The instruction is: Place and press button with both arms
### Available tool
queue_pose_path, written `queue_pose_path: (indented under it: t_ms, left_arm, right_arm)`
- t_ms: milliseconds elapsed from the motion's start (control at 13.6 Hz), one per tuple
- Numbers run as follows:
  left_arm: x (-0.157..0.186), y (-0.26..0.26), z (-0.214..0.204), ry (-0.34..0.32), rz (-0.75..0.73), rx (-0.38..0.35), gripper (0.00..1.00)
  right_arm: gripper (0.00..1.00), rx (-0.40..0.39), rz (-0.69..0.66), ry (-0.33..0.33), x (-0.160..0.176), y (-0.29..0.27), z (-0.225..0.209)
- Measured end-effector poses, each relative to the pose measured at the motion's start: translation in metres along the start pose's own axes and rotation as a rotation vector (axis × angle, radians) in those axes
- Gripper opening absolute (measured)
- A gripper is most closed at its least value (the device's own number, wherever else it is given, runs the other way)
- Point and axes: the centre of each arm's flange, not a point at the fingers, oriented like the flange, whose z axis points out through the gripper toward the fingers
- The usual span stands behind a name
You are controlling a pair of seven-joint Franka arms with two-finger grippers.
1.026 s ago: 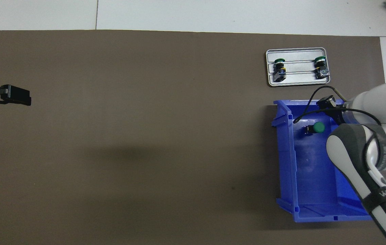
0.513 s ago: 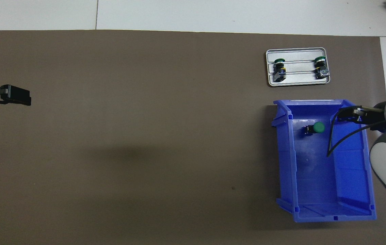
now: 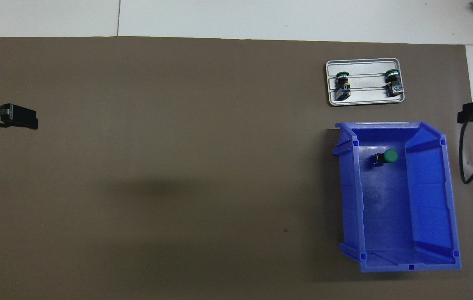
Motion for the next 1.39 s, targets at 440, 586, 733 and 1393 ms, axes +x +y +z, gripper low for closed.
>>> queue_pose_path:
  t_ms: [440,586,733,1393]
  left_arm:
    - [0.0,0.0,0.0,0.0,0.0,0.0,1.0]
    - [0.0,0.0,0.0,0.0,0.0,0.0,1.0]
    - [0.0,0.0,0.0,0.0,0.0,0.0,1.0]
    - [0.0,0.0,0.0,0.0,0.0,0.0,1.0]
  right_arm:
    - [1.0,0.024,-0.05,-0.083,-0.007,-0.018,-0.006]
    - [1.0,0.025,-0.051,-0.093,-0.008,-0.018,-0.004]
    - [1.0,0.025,-0.051,-0.093,-0.008,-0.018,-0.004]
    - [1.0,0.028,-0.068,-0.09,-0.014,-0.03,-0.013]
